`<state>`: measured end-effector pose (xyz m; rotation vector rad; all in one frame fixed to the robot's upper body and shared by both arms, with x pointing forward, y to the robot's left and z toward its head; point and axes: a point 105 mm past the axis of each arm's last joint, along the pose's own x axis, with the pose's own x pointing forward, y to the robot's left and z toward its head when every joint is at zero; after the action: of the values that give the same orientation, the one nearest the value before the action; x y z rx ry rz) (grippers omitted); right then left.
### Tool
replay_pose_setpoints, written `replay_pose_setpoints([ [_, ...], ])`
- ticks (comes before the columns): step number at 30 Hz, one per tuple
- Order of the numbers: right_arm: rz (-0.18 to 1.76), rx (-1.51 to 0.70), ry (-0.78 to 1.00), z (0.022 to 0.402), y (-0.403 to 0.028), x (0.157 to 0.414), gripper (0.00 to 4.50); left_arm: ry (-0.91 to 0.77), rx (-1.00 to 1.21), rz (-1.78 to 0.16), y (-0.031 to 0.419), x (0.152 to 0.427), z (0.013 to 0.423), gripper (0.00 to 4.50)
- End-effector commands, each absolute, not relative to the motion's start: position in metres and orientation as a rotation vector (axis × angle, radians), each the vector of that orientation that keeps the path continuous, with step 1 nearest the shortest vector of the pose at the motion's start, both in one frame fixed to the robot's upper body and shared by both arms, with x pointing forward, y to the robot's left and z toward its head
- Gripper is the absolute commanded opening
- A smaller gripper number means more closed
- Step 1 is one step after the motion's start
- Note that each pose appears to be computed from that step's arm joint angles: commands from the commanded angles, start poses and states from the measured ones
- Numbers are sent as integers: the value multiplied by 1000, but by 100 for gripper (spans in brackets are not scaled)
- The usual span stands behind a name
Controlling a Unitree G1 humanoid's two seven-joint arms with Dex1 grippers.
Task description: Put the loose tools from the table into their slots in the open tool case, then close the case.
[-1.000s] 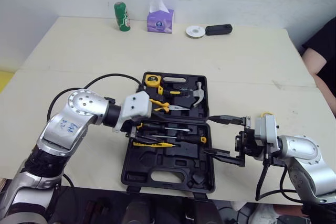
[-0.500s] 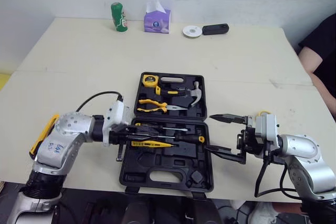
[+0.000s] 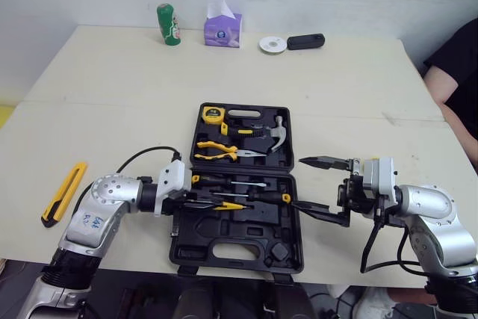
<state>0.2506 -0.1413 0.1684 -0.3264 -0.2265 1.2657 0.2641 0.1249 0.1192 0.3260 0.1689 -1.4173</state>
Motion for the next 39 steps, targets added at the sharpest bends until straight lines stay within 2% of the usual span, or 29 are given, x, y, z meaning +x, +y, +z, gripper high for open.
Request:
replay_pose_setpoints([
  [1, 1275, -336, -261, 174, -138, 248, 450, 165, 355, -1411, 127, 263, 118, 2],
  [12, 1274, -332, -251, 172, -136, 245, 450, 254, 402, -1379, 132, 267, 98, 2],
  [22, 1262, -309, -237, 168, -134, 241, 450, 424, 398, -1311, 133, 267, 66, 2],
  [25, 1262, -310, -234, 167, -134, 242, 450, 422, 405, -1313, 130, 268, 63, 2],
  [28, 1262, -309, -232, 167, -135, 242, 450, 369, 409, -1318, 126, 270, 69, 2],
  [32, 1249, -317, -227, 166, -141, 243, 450, 216, 405, -1336, 120, 272, 88, 2],
  [36, 1158, -339, -237, 171, -167, 253, 450, -22, 396, -1219, 133, 282, 127, 2],
  [38, 1093, -324, -249, 174, -180, 258, 450, -54, 367, -1204, 143, 279, 136, 2],
  [39, 1071, -360, -241, 172, -190, 259, 450, -50, 356, -1210, 153, 273, 140, 32],
])
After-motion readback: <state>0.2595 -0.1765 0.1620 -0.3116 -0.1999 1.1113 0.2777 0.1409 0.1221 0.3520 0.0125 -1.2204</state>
